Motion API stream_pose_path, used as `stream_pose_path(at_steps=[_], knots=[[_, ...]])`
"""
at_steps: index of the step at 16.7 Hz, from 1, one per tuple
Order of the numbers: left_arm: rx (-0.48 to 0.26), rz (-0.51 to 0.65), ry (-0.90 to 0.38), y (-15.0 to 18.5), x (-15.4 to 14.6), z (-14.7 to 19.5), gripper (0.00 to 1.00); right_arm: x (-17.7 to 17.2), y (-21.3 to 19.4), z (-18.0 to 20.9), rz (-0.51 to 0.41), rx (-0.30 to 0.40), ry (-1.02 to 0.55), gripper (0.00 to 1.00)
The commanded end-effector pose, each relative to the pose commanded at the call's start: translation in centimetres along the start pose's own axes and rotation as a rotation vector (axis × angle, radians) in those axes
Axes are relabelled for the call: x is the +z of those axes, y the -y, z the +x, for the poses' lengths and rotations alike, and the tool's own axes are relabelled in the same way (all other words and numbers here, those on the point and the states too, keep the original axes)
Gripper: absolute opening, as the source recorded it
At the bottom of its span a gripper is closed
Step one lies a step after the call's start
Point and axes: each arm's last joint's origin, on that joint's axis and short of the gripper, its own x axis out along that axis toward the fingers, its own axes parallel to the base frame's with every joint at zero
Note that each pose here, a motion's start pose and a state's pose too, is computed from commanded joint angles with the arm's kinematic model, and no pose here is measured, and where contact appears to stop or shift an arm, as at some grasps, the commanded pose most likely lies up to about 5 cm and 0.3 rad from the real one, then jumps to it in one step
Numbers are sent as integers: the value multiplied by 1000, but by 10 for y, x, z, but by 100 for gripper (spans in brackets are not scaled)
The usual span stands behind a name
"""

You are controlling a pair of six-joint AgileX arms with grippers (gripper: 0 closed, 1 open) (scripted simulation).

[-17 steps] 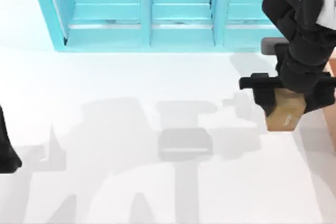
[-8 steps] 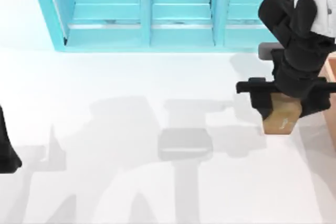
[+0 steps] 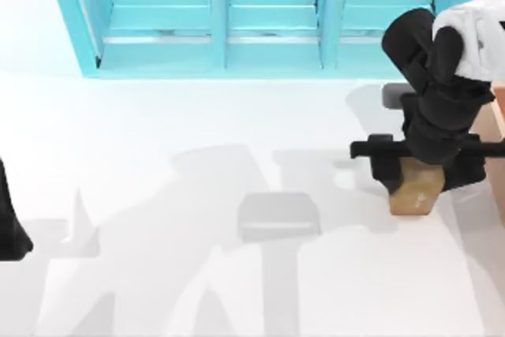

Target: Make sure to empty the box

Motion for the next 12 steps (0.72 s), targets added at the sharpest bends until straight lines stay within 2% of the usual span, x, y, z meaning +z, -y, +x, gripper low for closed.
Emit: stream_pose_path(at_steps=[12], knots=[[0, 0, 0, 0, 0, 0, 100, 0, 0, 0, 0, 0, 0, 90]])
